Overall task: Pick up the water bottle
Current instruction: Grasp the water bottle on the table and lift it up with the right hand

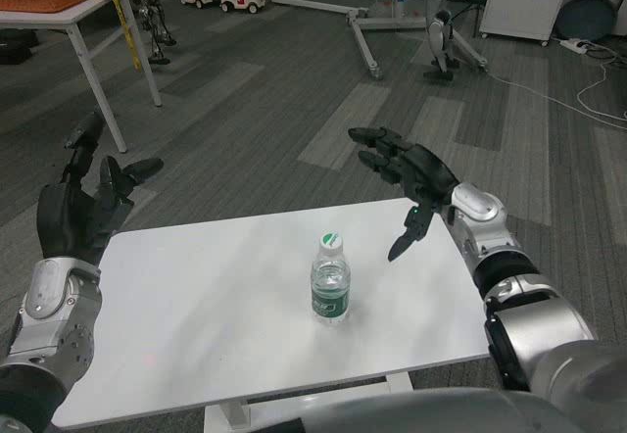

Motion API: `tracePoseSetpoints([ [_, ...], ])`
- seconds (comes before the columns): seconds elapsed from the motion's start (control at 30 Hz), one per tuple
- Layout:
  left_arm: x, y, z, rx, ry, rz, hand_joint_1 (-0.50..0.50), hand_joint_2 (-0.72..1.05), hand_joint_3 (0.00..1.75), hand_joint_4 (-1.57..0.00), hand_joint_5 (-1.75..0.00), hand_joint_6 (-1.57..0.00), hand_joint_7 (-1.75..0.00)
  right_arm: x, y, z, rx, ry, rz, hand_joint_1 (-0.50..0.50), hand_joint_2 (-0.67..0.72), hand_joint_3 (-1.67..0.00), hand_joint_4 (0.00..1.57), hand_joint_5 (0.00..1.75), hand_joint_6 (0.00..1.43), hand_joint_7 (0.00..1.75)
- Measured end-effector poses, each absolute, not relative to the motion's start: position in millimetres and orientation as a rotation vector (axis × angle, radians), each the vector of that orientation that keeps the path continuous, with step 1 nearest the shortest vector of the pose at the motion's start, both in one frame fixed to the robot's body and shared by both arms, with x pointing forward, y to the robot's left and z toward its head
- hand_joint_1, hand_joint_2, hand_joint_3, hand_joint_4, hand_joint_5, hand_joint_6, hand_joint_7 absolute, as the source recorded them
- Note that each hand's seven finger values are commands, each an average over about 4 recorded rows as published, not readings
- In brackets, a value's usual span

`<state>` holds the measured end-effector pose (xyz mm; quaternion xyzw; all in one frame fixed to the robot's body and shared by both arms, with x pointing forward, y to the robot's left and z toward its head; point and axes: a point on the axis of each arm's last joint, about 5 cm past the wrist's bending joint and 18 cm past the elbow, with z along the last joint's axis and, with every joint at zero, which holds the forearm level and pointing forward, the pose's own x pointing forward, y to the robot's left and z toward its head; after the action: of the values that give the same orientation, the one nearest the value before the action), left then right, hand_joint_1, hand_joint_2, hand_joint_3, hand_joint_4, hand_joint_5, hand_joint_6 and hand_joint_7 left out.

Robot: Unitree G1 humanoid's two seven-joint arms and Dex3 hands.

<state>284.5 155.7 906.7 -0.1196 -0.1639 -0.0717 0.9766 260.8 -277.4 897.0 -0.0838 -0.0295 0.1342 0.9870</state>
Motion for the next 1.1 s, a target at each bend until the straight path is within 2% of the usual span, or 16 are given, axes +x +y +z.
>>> tracePoseSetpoints([
  [0.27,284,155,907,-0.242,-0.331,-0.145,-0.46,1.05,0.79,-0.71,-0.72,-0.29,-0.21,258,-269,880,-0.146,0.021,0.202,-0.46,0.22,-0.40,0.00,0.00,0.00,0.17],
  [0.5,284,155,907,-0.245,-0.333,-0.147,-0.46,1.05,0.79,-0.71,-0.72,-0.28,-0.21,253,-254,858,-0.147,0.129,0.141,-0.42,0.15,-0.26,0.00,0.00,0.00,0.09],
  [0.67,284,154,908,-0.248,-0.336,-0.149,-0.46,1.05,0.79,-0.71,-0.72,-0.27,-0.21,245,-243,839,-0.158,0.234,0.141,-0.40,0.15,-0.26,0.00,0.00,0.00,0.07],
  [0.9,284,154,908,-0.250,-0.336,-0.150,-0.46,1.05,0.79,-0.71,-0.72,-0.29,-0.21,241,-233,829,-0.213,0.312,0.185,-0.38,0.15,-0.24,0.00,0.00,0.00,0.07],
  [1.1,284,153,907,-0.251,-0.335,-0.150,-0.46,1.05,0.79,-0.71,-0.72,-0.29,-0.21,238,-227,822,-0.253,0.366,0.201,-0.38,0.23,-0.22,0.00,0.00,0.00,0.09],
])
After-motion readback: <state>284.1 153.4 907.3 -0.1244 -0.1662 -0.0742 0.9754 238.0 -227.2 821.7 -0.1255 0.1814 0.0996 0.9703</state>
